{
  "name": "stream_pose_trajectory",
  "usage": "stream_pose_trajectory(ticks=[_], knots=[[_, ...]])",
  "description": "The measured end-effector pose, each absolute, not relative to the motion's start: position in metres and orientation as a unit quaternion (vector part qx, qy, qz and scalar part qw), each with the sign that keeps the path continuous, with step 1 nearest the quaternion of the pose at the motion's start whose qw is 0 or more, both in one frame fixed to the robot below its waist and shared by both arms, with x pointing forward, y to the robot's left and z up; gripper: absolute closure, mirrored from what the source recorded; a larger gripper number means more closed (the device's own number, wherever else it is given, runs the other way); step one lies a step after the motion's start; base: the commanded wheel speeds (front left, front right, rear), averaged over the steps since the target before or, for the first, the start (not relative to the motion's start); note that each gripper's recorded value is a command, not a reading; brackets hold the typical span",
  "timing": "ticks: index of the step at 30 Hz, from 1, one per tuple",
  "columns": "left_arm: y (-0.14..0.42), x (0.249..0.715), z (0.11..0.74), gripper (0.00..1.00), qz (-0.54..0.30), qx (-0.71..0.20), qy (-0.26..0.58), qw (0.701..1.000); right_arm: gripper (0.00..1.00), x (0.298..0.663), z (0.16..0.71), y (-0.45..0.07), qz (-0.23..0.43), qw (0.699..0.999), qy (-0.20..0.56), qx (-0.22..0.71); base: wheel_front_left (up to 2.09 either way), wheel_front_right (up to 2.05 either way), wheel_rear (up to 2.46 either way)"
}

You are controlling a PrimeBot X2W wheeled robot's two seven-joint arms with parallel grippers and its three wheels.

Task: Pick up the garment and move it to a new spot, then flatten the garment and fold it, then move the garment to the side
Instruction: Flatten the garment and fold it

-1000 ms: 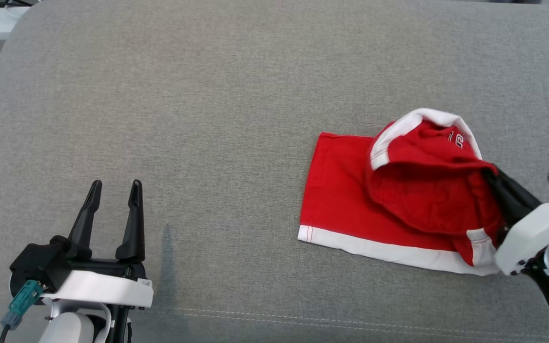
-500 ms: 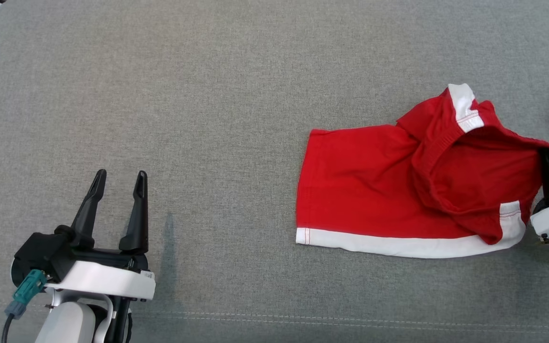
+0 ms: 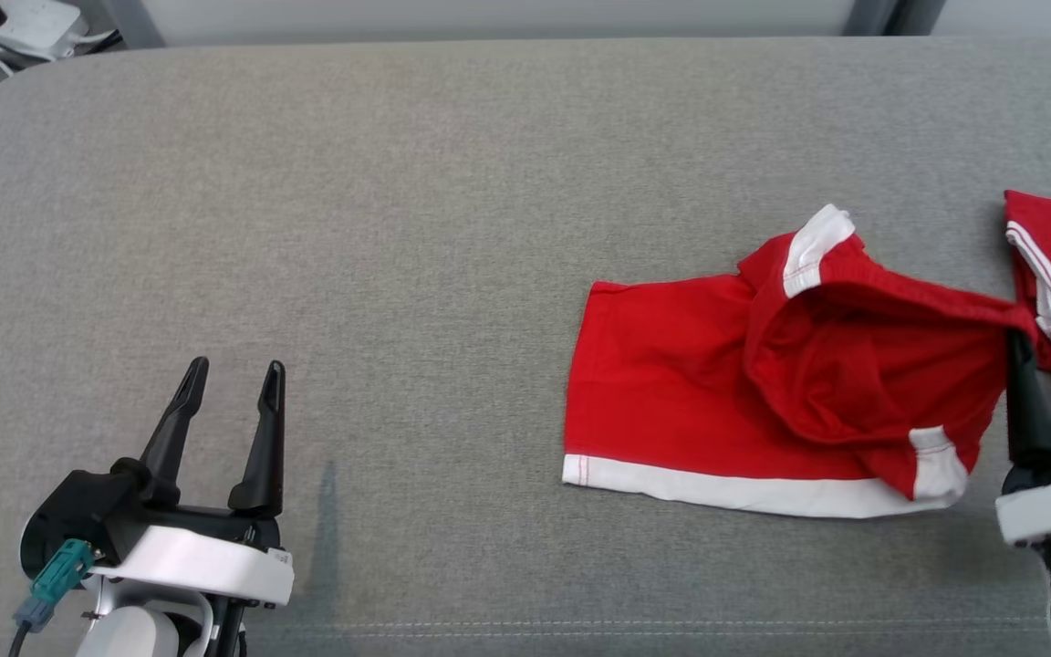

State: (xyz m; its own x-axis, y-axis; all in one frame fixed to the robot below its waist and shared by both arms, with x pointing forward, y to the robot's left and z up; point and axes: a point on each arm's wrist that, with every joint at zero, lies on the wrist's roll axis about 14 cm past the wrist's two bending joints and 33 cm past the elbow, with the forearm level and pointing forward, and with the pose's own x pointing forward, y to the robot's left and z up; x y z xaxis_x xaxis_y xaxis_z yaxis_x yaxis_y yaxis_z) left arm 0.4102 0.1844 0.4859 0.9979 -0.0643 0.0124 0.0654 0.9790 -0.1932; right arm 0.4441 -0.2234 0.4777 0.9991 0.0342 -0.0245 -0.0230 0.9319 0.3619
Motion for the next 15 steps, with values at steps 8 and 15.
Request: stream_pose_trajectory(ticks=[8, 15], knots=[[0.17, 0.411, 0.495, 0.0, -0.059, -0.097, -0.005, 0.994, 0.0, 0.408, 0.457, -0.228, -0.005, 0.984, 0.069, 0.164, 0.0, 0.0, 0.0], [0.171, 0.411, 0.497, 0.0, -0.062, -0.089, -0.006, 0.994, 0.0, 0.401, 0.45, -0.225, 0.005, 0.984, 0.11, 0.142, 0.0, 0.0, 0.0]])
